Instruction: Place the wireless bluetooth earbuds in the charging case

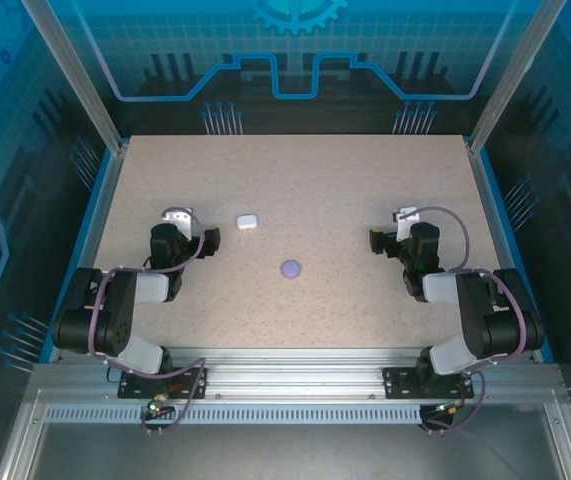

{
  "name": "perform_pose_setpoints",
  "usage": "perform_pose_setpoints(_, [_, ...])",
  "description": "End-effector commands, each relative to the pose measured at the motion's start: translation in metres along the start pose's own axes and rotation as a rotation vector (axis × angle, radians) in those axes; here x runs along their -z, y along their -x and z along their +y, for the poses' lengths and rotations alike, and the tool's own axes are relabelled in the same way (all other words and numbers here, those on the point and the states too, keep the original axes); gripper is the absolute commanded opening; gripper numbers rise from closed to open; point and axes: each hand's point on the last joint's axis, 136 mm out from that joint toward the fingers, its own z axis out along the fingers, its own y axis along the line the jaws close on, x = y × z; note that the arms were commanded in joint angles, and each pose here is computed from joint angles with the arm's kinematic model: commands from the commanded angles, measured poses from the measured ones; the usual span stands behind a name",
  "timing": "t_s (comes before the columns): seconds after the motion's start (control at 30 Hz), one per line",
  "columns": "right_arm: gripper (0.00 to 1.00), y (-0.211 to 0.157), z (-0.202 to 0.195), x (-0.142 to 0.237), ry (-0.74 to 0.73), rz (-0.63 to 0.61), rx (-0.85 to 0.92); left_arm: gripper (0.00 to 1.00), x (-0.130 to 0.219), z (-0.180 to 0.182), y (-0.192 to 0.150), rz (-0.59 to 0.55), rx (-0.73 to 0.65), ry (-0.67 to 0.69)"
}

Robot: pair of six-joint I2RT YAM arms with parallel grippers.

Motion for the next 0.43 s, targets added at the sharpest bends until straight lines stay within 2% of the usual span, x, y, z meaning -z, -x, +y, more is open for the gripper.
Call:
perform_pose_setpoints(0.0, [1.00, 0.0183, -0.0030, -0.0023, -0.005, -0.054, -0.001, 0.99, -0.0015, 0.0065, 0.0173, -0.048, 0.025, 0.025])
perform_pose_setpoints(0.4, [1.00, 0.0179, -0.0024, -0.0026, 0.000, -0.052, -0.002, 0.99, -0.0017, 0.0064, 0.0174, -0.047, 0.026, 0.025])
